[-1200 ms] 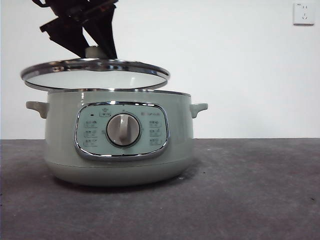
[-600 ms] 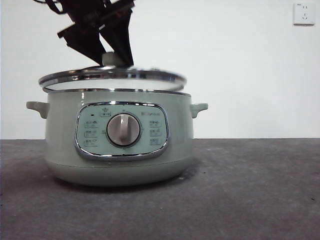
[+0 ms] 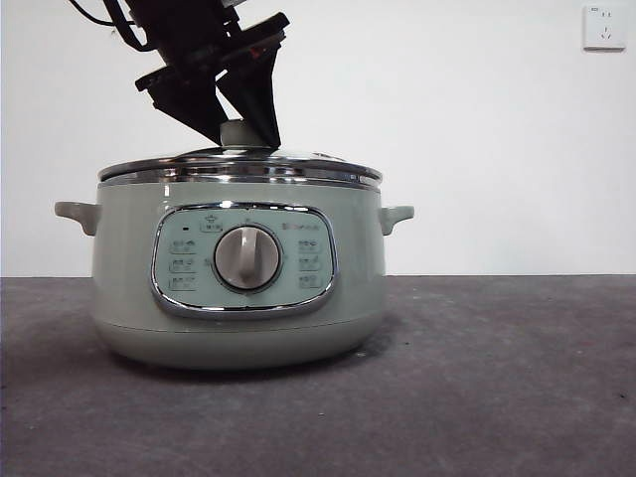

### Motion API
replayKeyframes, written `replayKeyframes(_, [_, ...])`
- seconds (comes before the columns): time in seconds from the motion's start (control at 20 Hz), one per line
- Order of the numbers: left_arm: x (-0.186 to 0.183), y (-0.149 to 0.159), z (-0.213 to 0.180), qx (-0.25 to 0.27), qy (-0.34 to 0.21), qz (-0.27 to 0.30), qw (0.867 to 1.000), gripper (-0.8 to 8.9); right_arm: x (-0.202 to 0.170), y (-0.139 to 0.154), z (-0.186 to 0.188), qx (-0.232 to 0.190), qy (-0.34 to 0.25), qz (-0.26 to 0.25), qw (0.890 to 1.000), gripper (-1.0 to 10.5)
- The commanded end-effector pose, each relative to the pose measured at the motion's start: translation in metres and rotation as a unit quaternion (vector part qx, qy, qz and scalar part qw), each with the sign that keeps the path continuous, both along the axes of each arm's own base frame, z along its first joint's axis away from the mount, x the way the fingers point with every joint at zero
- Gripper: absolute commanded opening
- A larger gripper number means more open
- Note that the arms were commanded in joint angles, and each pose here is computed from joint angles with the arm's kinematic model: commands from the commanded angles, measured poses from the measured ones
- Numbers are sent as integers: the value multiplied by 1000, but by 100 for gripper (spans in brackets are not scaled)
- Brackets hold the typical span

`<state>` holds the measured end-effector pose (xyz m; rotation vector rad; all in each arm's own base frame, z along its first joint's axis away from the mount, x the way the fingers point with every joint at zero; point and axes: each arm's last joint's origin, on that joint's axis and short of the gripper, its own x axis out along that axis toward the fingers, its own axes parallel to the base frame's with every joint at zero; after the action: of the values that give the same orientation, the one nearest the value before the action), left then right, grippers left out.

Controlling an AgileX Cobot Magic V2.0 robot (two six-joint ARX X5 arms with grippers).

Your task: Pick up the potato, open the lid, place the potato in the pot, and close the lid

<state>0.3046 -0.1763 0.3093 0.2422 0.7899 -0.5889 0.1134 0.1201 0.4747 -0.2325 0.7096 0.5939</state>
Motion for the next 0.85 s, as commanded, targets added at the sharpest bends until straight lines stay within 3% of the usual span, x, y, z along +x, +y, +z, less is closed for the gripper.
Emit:
replayKeyframes(0.05, [6,-3,-21,27,24,-6,999,-9,-1,-1,-4,-12,11,0,1000,660])
replayKeyframes(0.35, [5,-4,-21,58,3,-29,998,-9,-1,-1,-4,-18,7,7,1000,660])
replayKeyframes(0.6, [5,-5,-21,51,7,-32,998,4,-1,-1,-4,-18,7,7,1000,660])
replayKeyframes(0.65, [5,-5,-21,49,8,-30,998,55,-1,-1,-4,-18,7,7,1000,660])
replayKeyframes(0.7, [4,-4,-19,47,8,-31,998,168,-1,-1,-4,-17,7,7,1000,660])
replayKeyframes(0.85, [-3,0,-6,36,-10,-30,999,585,-1,-1,-4,-17,7,7,1000,660])
